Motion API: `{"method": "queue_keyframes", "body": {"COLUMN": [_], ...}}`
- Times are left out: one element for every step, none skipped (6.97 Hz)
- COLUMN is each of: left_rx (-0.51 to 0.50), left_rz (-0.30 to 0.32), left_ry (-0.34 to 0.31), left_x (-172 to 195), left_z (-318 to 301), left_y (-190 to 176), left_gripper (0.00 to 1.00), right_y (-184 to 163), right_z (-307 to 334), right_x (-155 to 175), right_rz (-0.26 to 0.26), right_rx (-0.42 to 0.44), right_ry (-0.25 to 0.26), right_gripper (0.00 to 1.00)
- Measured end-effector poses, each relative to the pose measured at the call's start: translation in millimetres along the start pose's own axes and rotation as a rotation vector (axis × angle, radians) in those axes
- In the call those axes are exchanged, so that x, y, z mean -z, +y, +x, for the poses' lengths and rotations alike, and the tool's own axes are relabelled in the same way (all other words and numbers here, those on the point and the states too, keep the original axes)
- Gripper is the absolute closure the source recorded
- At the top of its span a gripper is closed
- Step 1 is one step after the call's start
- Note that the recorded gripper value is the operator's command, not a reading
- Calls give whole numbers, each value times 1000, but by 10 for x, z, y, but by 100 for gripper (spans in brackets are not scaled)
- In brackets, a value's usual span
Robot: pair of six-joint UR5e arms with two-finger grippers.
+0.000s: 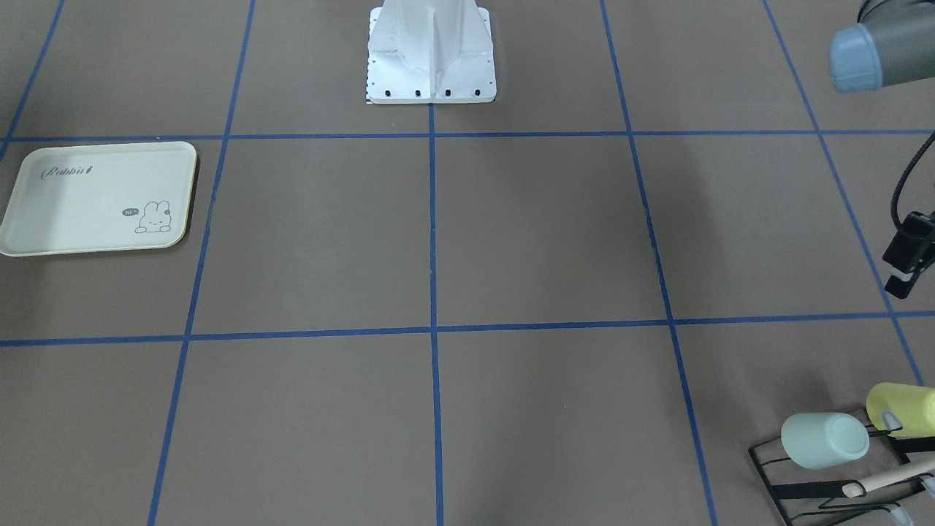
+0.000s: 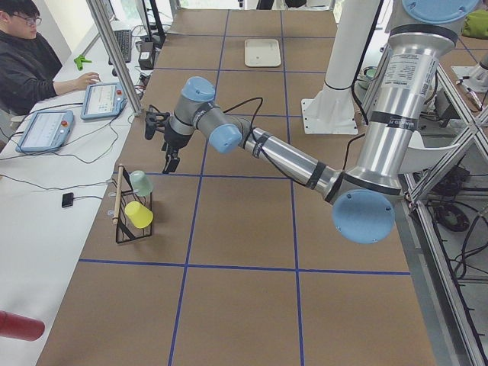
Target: Left arm grabs green cup and hands to right arm on tray
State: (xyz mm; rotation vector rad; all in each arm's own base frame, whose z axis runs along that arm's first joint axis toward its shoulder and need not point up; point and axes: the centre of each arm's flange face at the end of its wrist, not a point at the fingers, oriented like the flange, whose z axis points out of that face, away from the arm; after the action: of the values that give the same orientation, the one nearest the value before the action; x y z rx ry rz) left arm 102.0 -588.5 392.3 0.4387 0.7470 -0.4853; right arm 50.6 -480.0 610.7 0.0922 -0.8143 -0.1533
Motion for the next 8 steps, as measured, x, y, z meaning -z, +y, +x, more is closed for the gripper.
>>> {"method": "queue_keyframes", "body": {"left_rx": [23,48,68,78,78,74,70,67], "left_rz": [54,109,157,197,239,275,298,317], "left_ry": [-32,-65,-93,-113,-129,-137,-143,-151], "left_x": [-140,-352,-588,-804,-1012,-1208,-1377,-1509], "left_z": [199,480,786,1034,1168,1172,1117,1043], "left_y": [43,118,253,390,472,509,531,536], "left_gripper": [0,0,0,0,0,0,0,0], "right_y": [-4,-28,-62,-80,-83,-85,-89,-92], "right_z": [-1,-24,-53,-66,-68,-71,-76,-79], "right_x": [12,42,73,86,86,88,92,95], "right_rz": [1,7,14,18,18,19,20,21], "right_rx": [3,9,15,18,18,17,15,13], "right_ry": [9,14,15,13,11,10,10,10], "right_gripper": [1,1,1,1,1,1,1,1]}}
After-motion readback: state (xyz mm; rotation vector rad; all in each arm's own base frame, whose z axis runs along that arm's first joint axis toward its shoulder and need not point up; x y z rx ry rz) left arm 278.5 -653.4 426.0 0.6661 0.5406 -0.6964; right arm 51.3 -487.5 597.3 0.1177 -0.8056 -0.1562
